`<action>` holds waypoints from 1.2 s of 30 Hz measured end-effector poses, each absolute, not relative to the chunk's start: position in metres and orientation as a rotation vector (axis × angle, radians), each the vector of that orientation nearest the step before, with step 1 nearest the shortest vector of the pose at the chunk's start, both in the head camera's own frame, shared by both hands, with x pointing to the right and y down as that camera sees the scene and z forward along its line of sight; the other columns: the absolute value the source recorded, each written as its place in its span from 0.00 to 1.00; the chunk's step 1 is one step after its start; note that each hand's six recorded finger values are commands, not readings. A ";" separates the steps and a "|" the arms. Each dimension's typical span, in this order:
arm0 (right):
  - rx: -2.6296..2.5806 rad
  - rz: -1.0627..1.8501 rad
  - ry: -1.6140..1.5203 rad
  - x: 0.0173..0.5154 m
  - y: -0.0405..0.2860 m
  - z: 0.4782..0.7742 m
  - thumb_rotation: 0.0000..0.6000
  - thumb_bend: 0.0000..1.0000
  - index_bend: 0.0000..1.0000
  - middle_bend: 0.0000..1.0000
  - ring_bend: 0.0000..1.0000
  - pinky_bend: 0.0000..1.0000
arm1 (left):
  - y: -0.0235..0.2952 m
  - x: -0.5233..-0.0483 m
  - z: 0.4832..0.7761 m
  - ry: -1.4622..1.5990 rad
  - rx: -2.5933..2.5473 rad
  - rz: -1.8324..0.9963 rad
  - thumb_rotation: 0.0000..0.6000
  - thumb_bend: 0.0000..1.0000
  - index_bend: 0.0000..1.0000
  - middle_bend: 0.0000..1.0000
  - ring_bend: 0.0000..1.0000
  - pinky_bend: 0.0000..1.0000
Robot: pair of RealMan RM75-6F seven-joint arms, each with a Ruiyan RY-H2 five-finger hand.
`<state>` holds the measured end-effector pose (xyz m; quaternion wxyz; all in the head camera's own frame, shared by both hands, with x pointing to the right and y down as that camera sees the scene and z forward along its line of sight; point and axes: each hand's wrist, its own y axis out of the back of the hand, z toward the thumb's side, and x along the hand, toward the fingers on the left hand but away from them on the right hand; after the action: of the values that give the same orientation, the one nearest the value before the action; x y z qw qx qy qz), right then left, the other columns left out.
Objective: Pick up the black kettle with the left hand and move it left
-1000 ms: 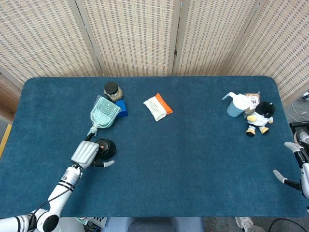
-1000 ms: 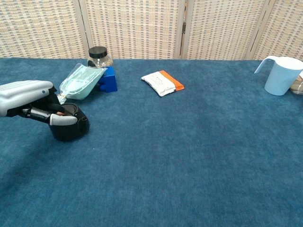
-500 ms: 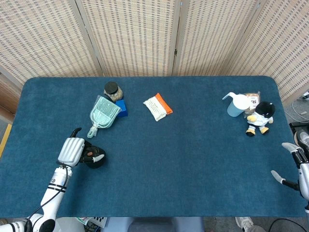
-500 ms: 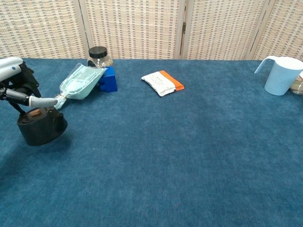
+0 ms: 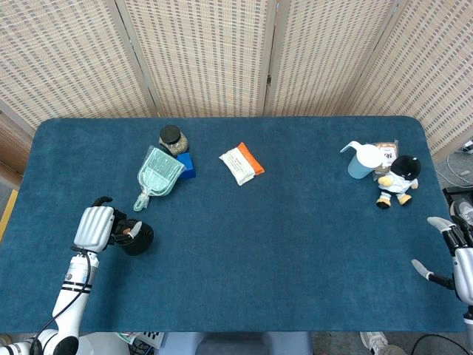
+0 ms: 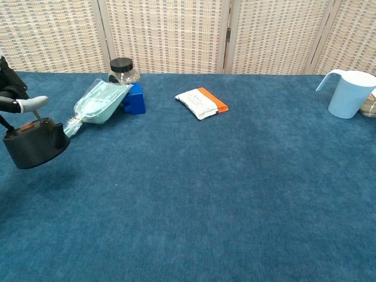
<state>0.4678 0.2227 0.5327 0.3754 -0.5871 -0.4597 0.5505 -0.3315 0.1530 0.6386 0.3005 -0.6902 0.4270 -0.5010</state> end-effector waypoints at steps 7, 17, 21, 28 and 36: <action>-1.503 1.422 -1.177 0.470 0.223 0.535 1.00 0.15 0.22 0.24 0.12 0.16 | 0.152 -0.330 0.636 1.115 -1.826 -1.307 0.88 0.29 1.00 1.00 0.87 0.26; -1.497 1.428 -1.185 0.474 0.224 0.535 1.00 0.15 0.22 0.24 0.12 0.16 | 0.152 -0.326 0.637 1.086 -1.834 -1.292 1.00 0.31 1.00 1.00 0.87 0.30; -1.498 1.431 -1.185 0.475 0.224 0.536 1.00 0.15 0.22 0.24 0.12 0.16 | 0.152 -0.324 0.637 1.081 -1.838 -1.290 1.00 0.31 1.00 1.00 0.87 0.31; -1.498 1.434 -1.186 0.475 0.223 0.536 1.00 0.15 0.22 0.24 0.12 0.16 | 0.152 -0.323 0.638 1.070 -1.836 -1.288 1.00 0.31 1.00 1.00 0.87 0.34; -1.501 1.435 -1.182 0.475 0.222 0.537 1.00 0.15 0.22 0.24 0.12 0.16 | 0.153 -0.322 0.638 1.067 -1.837 -1.290 1.00 0.31 1.00 1.00 0.87 0.34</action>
<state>0.4750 0.2220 0.5375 0.3670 -0.5843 -0.4601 0.5587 -0.3225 0.1528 0.6384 0.3222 -0.6996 0.4066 -0.4914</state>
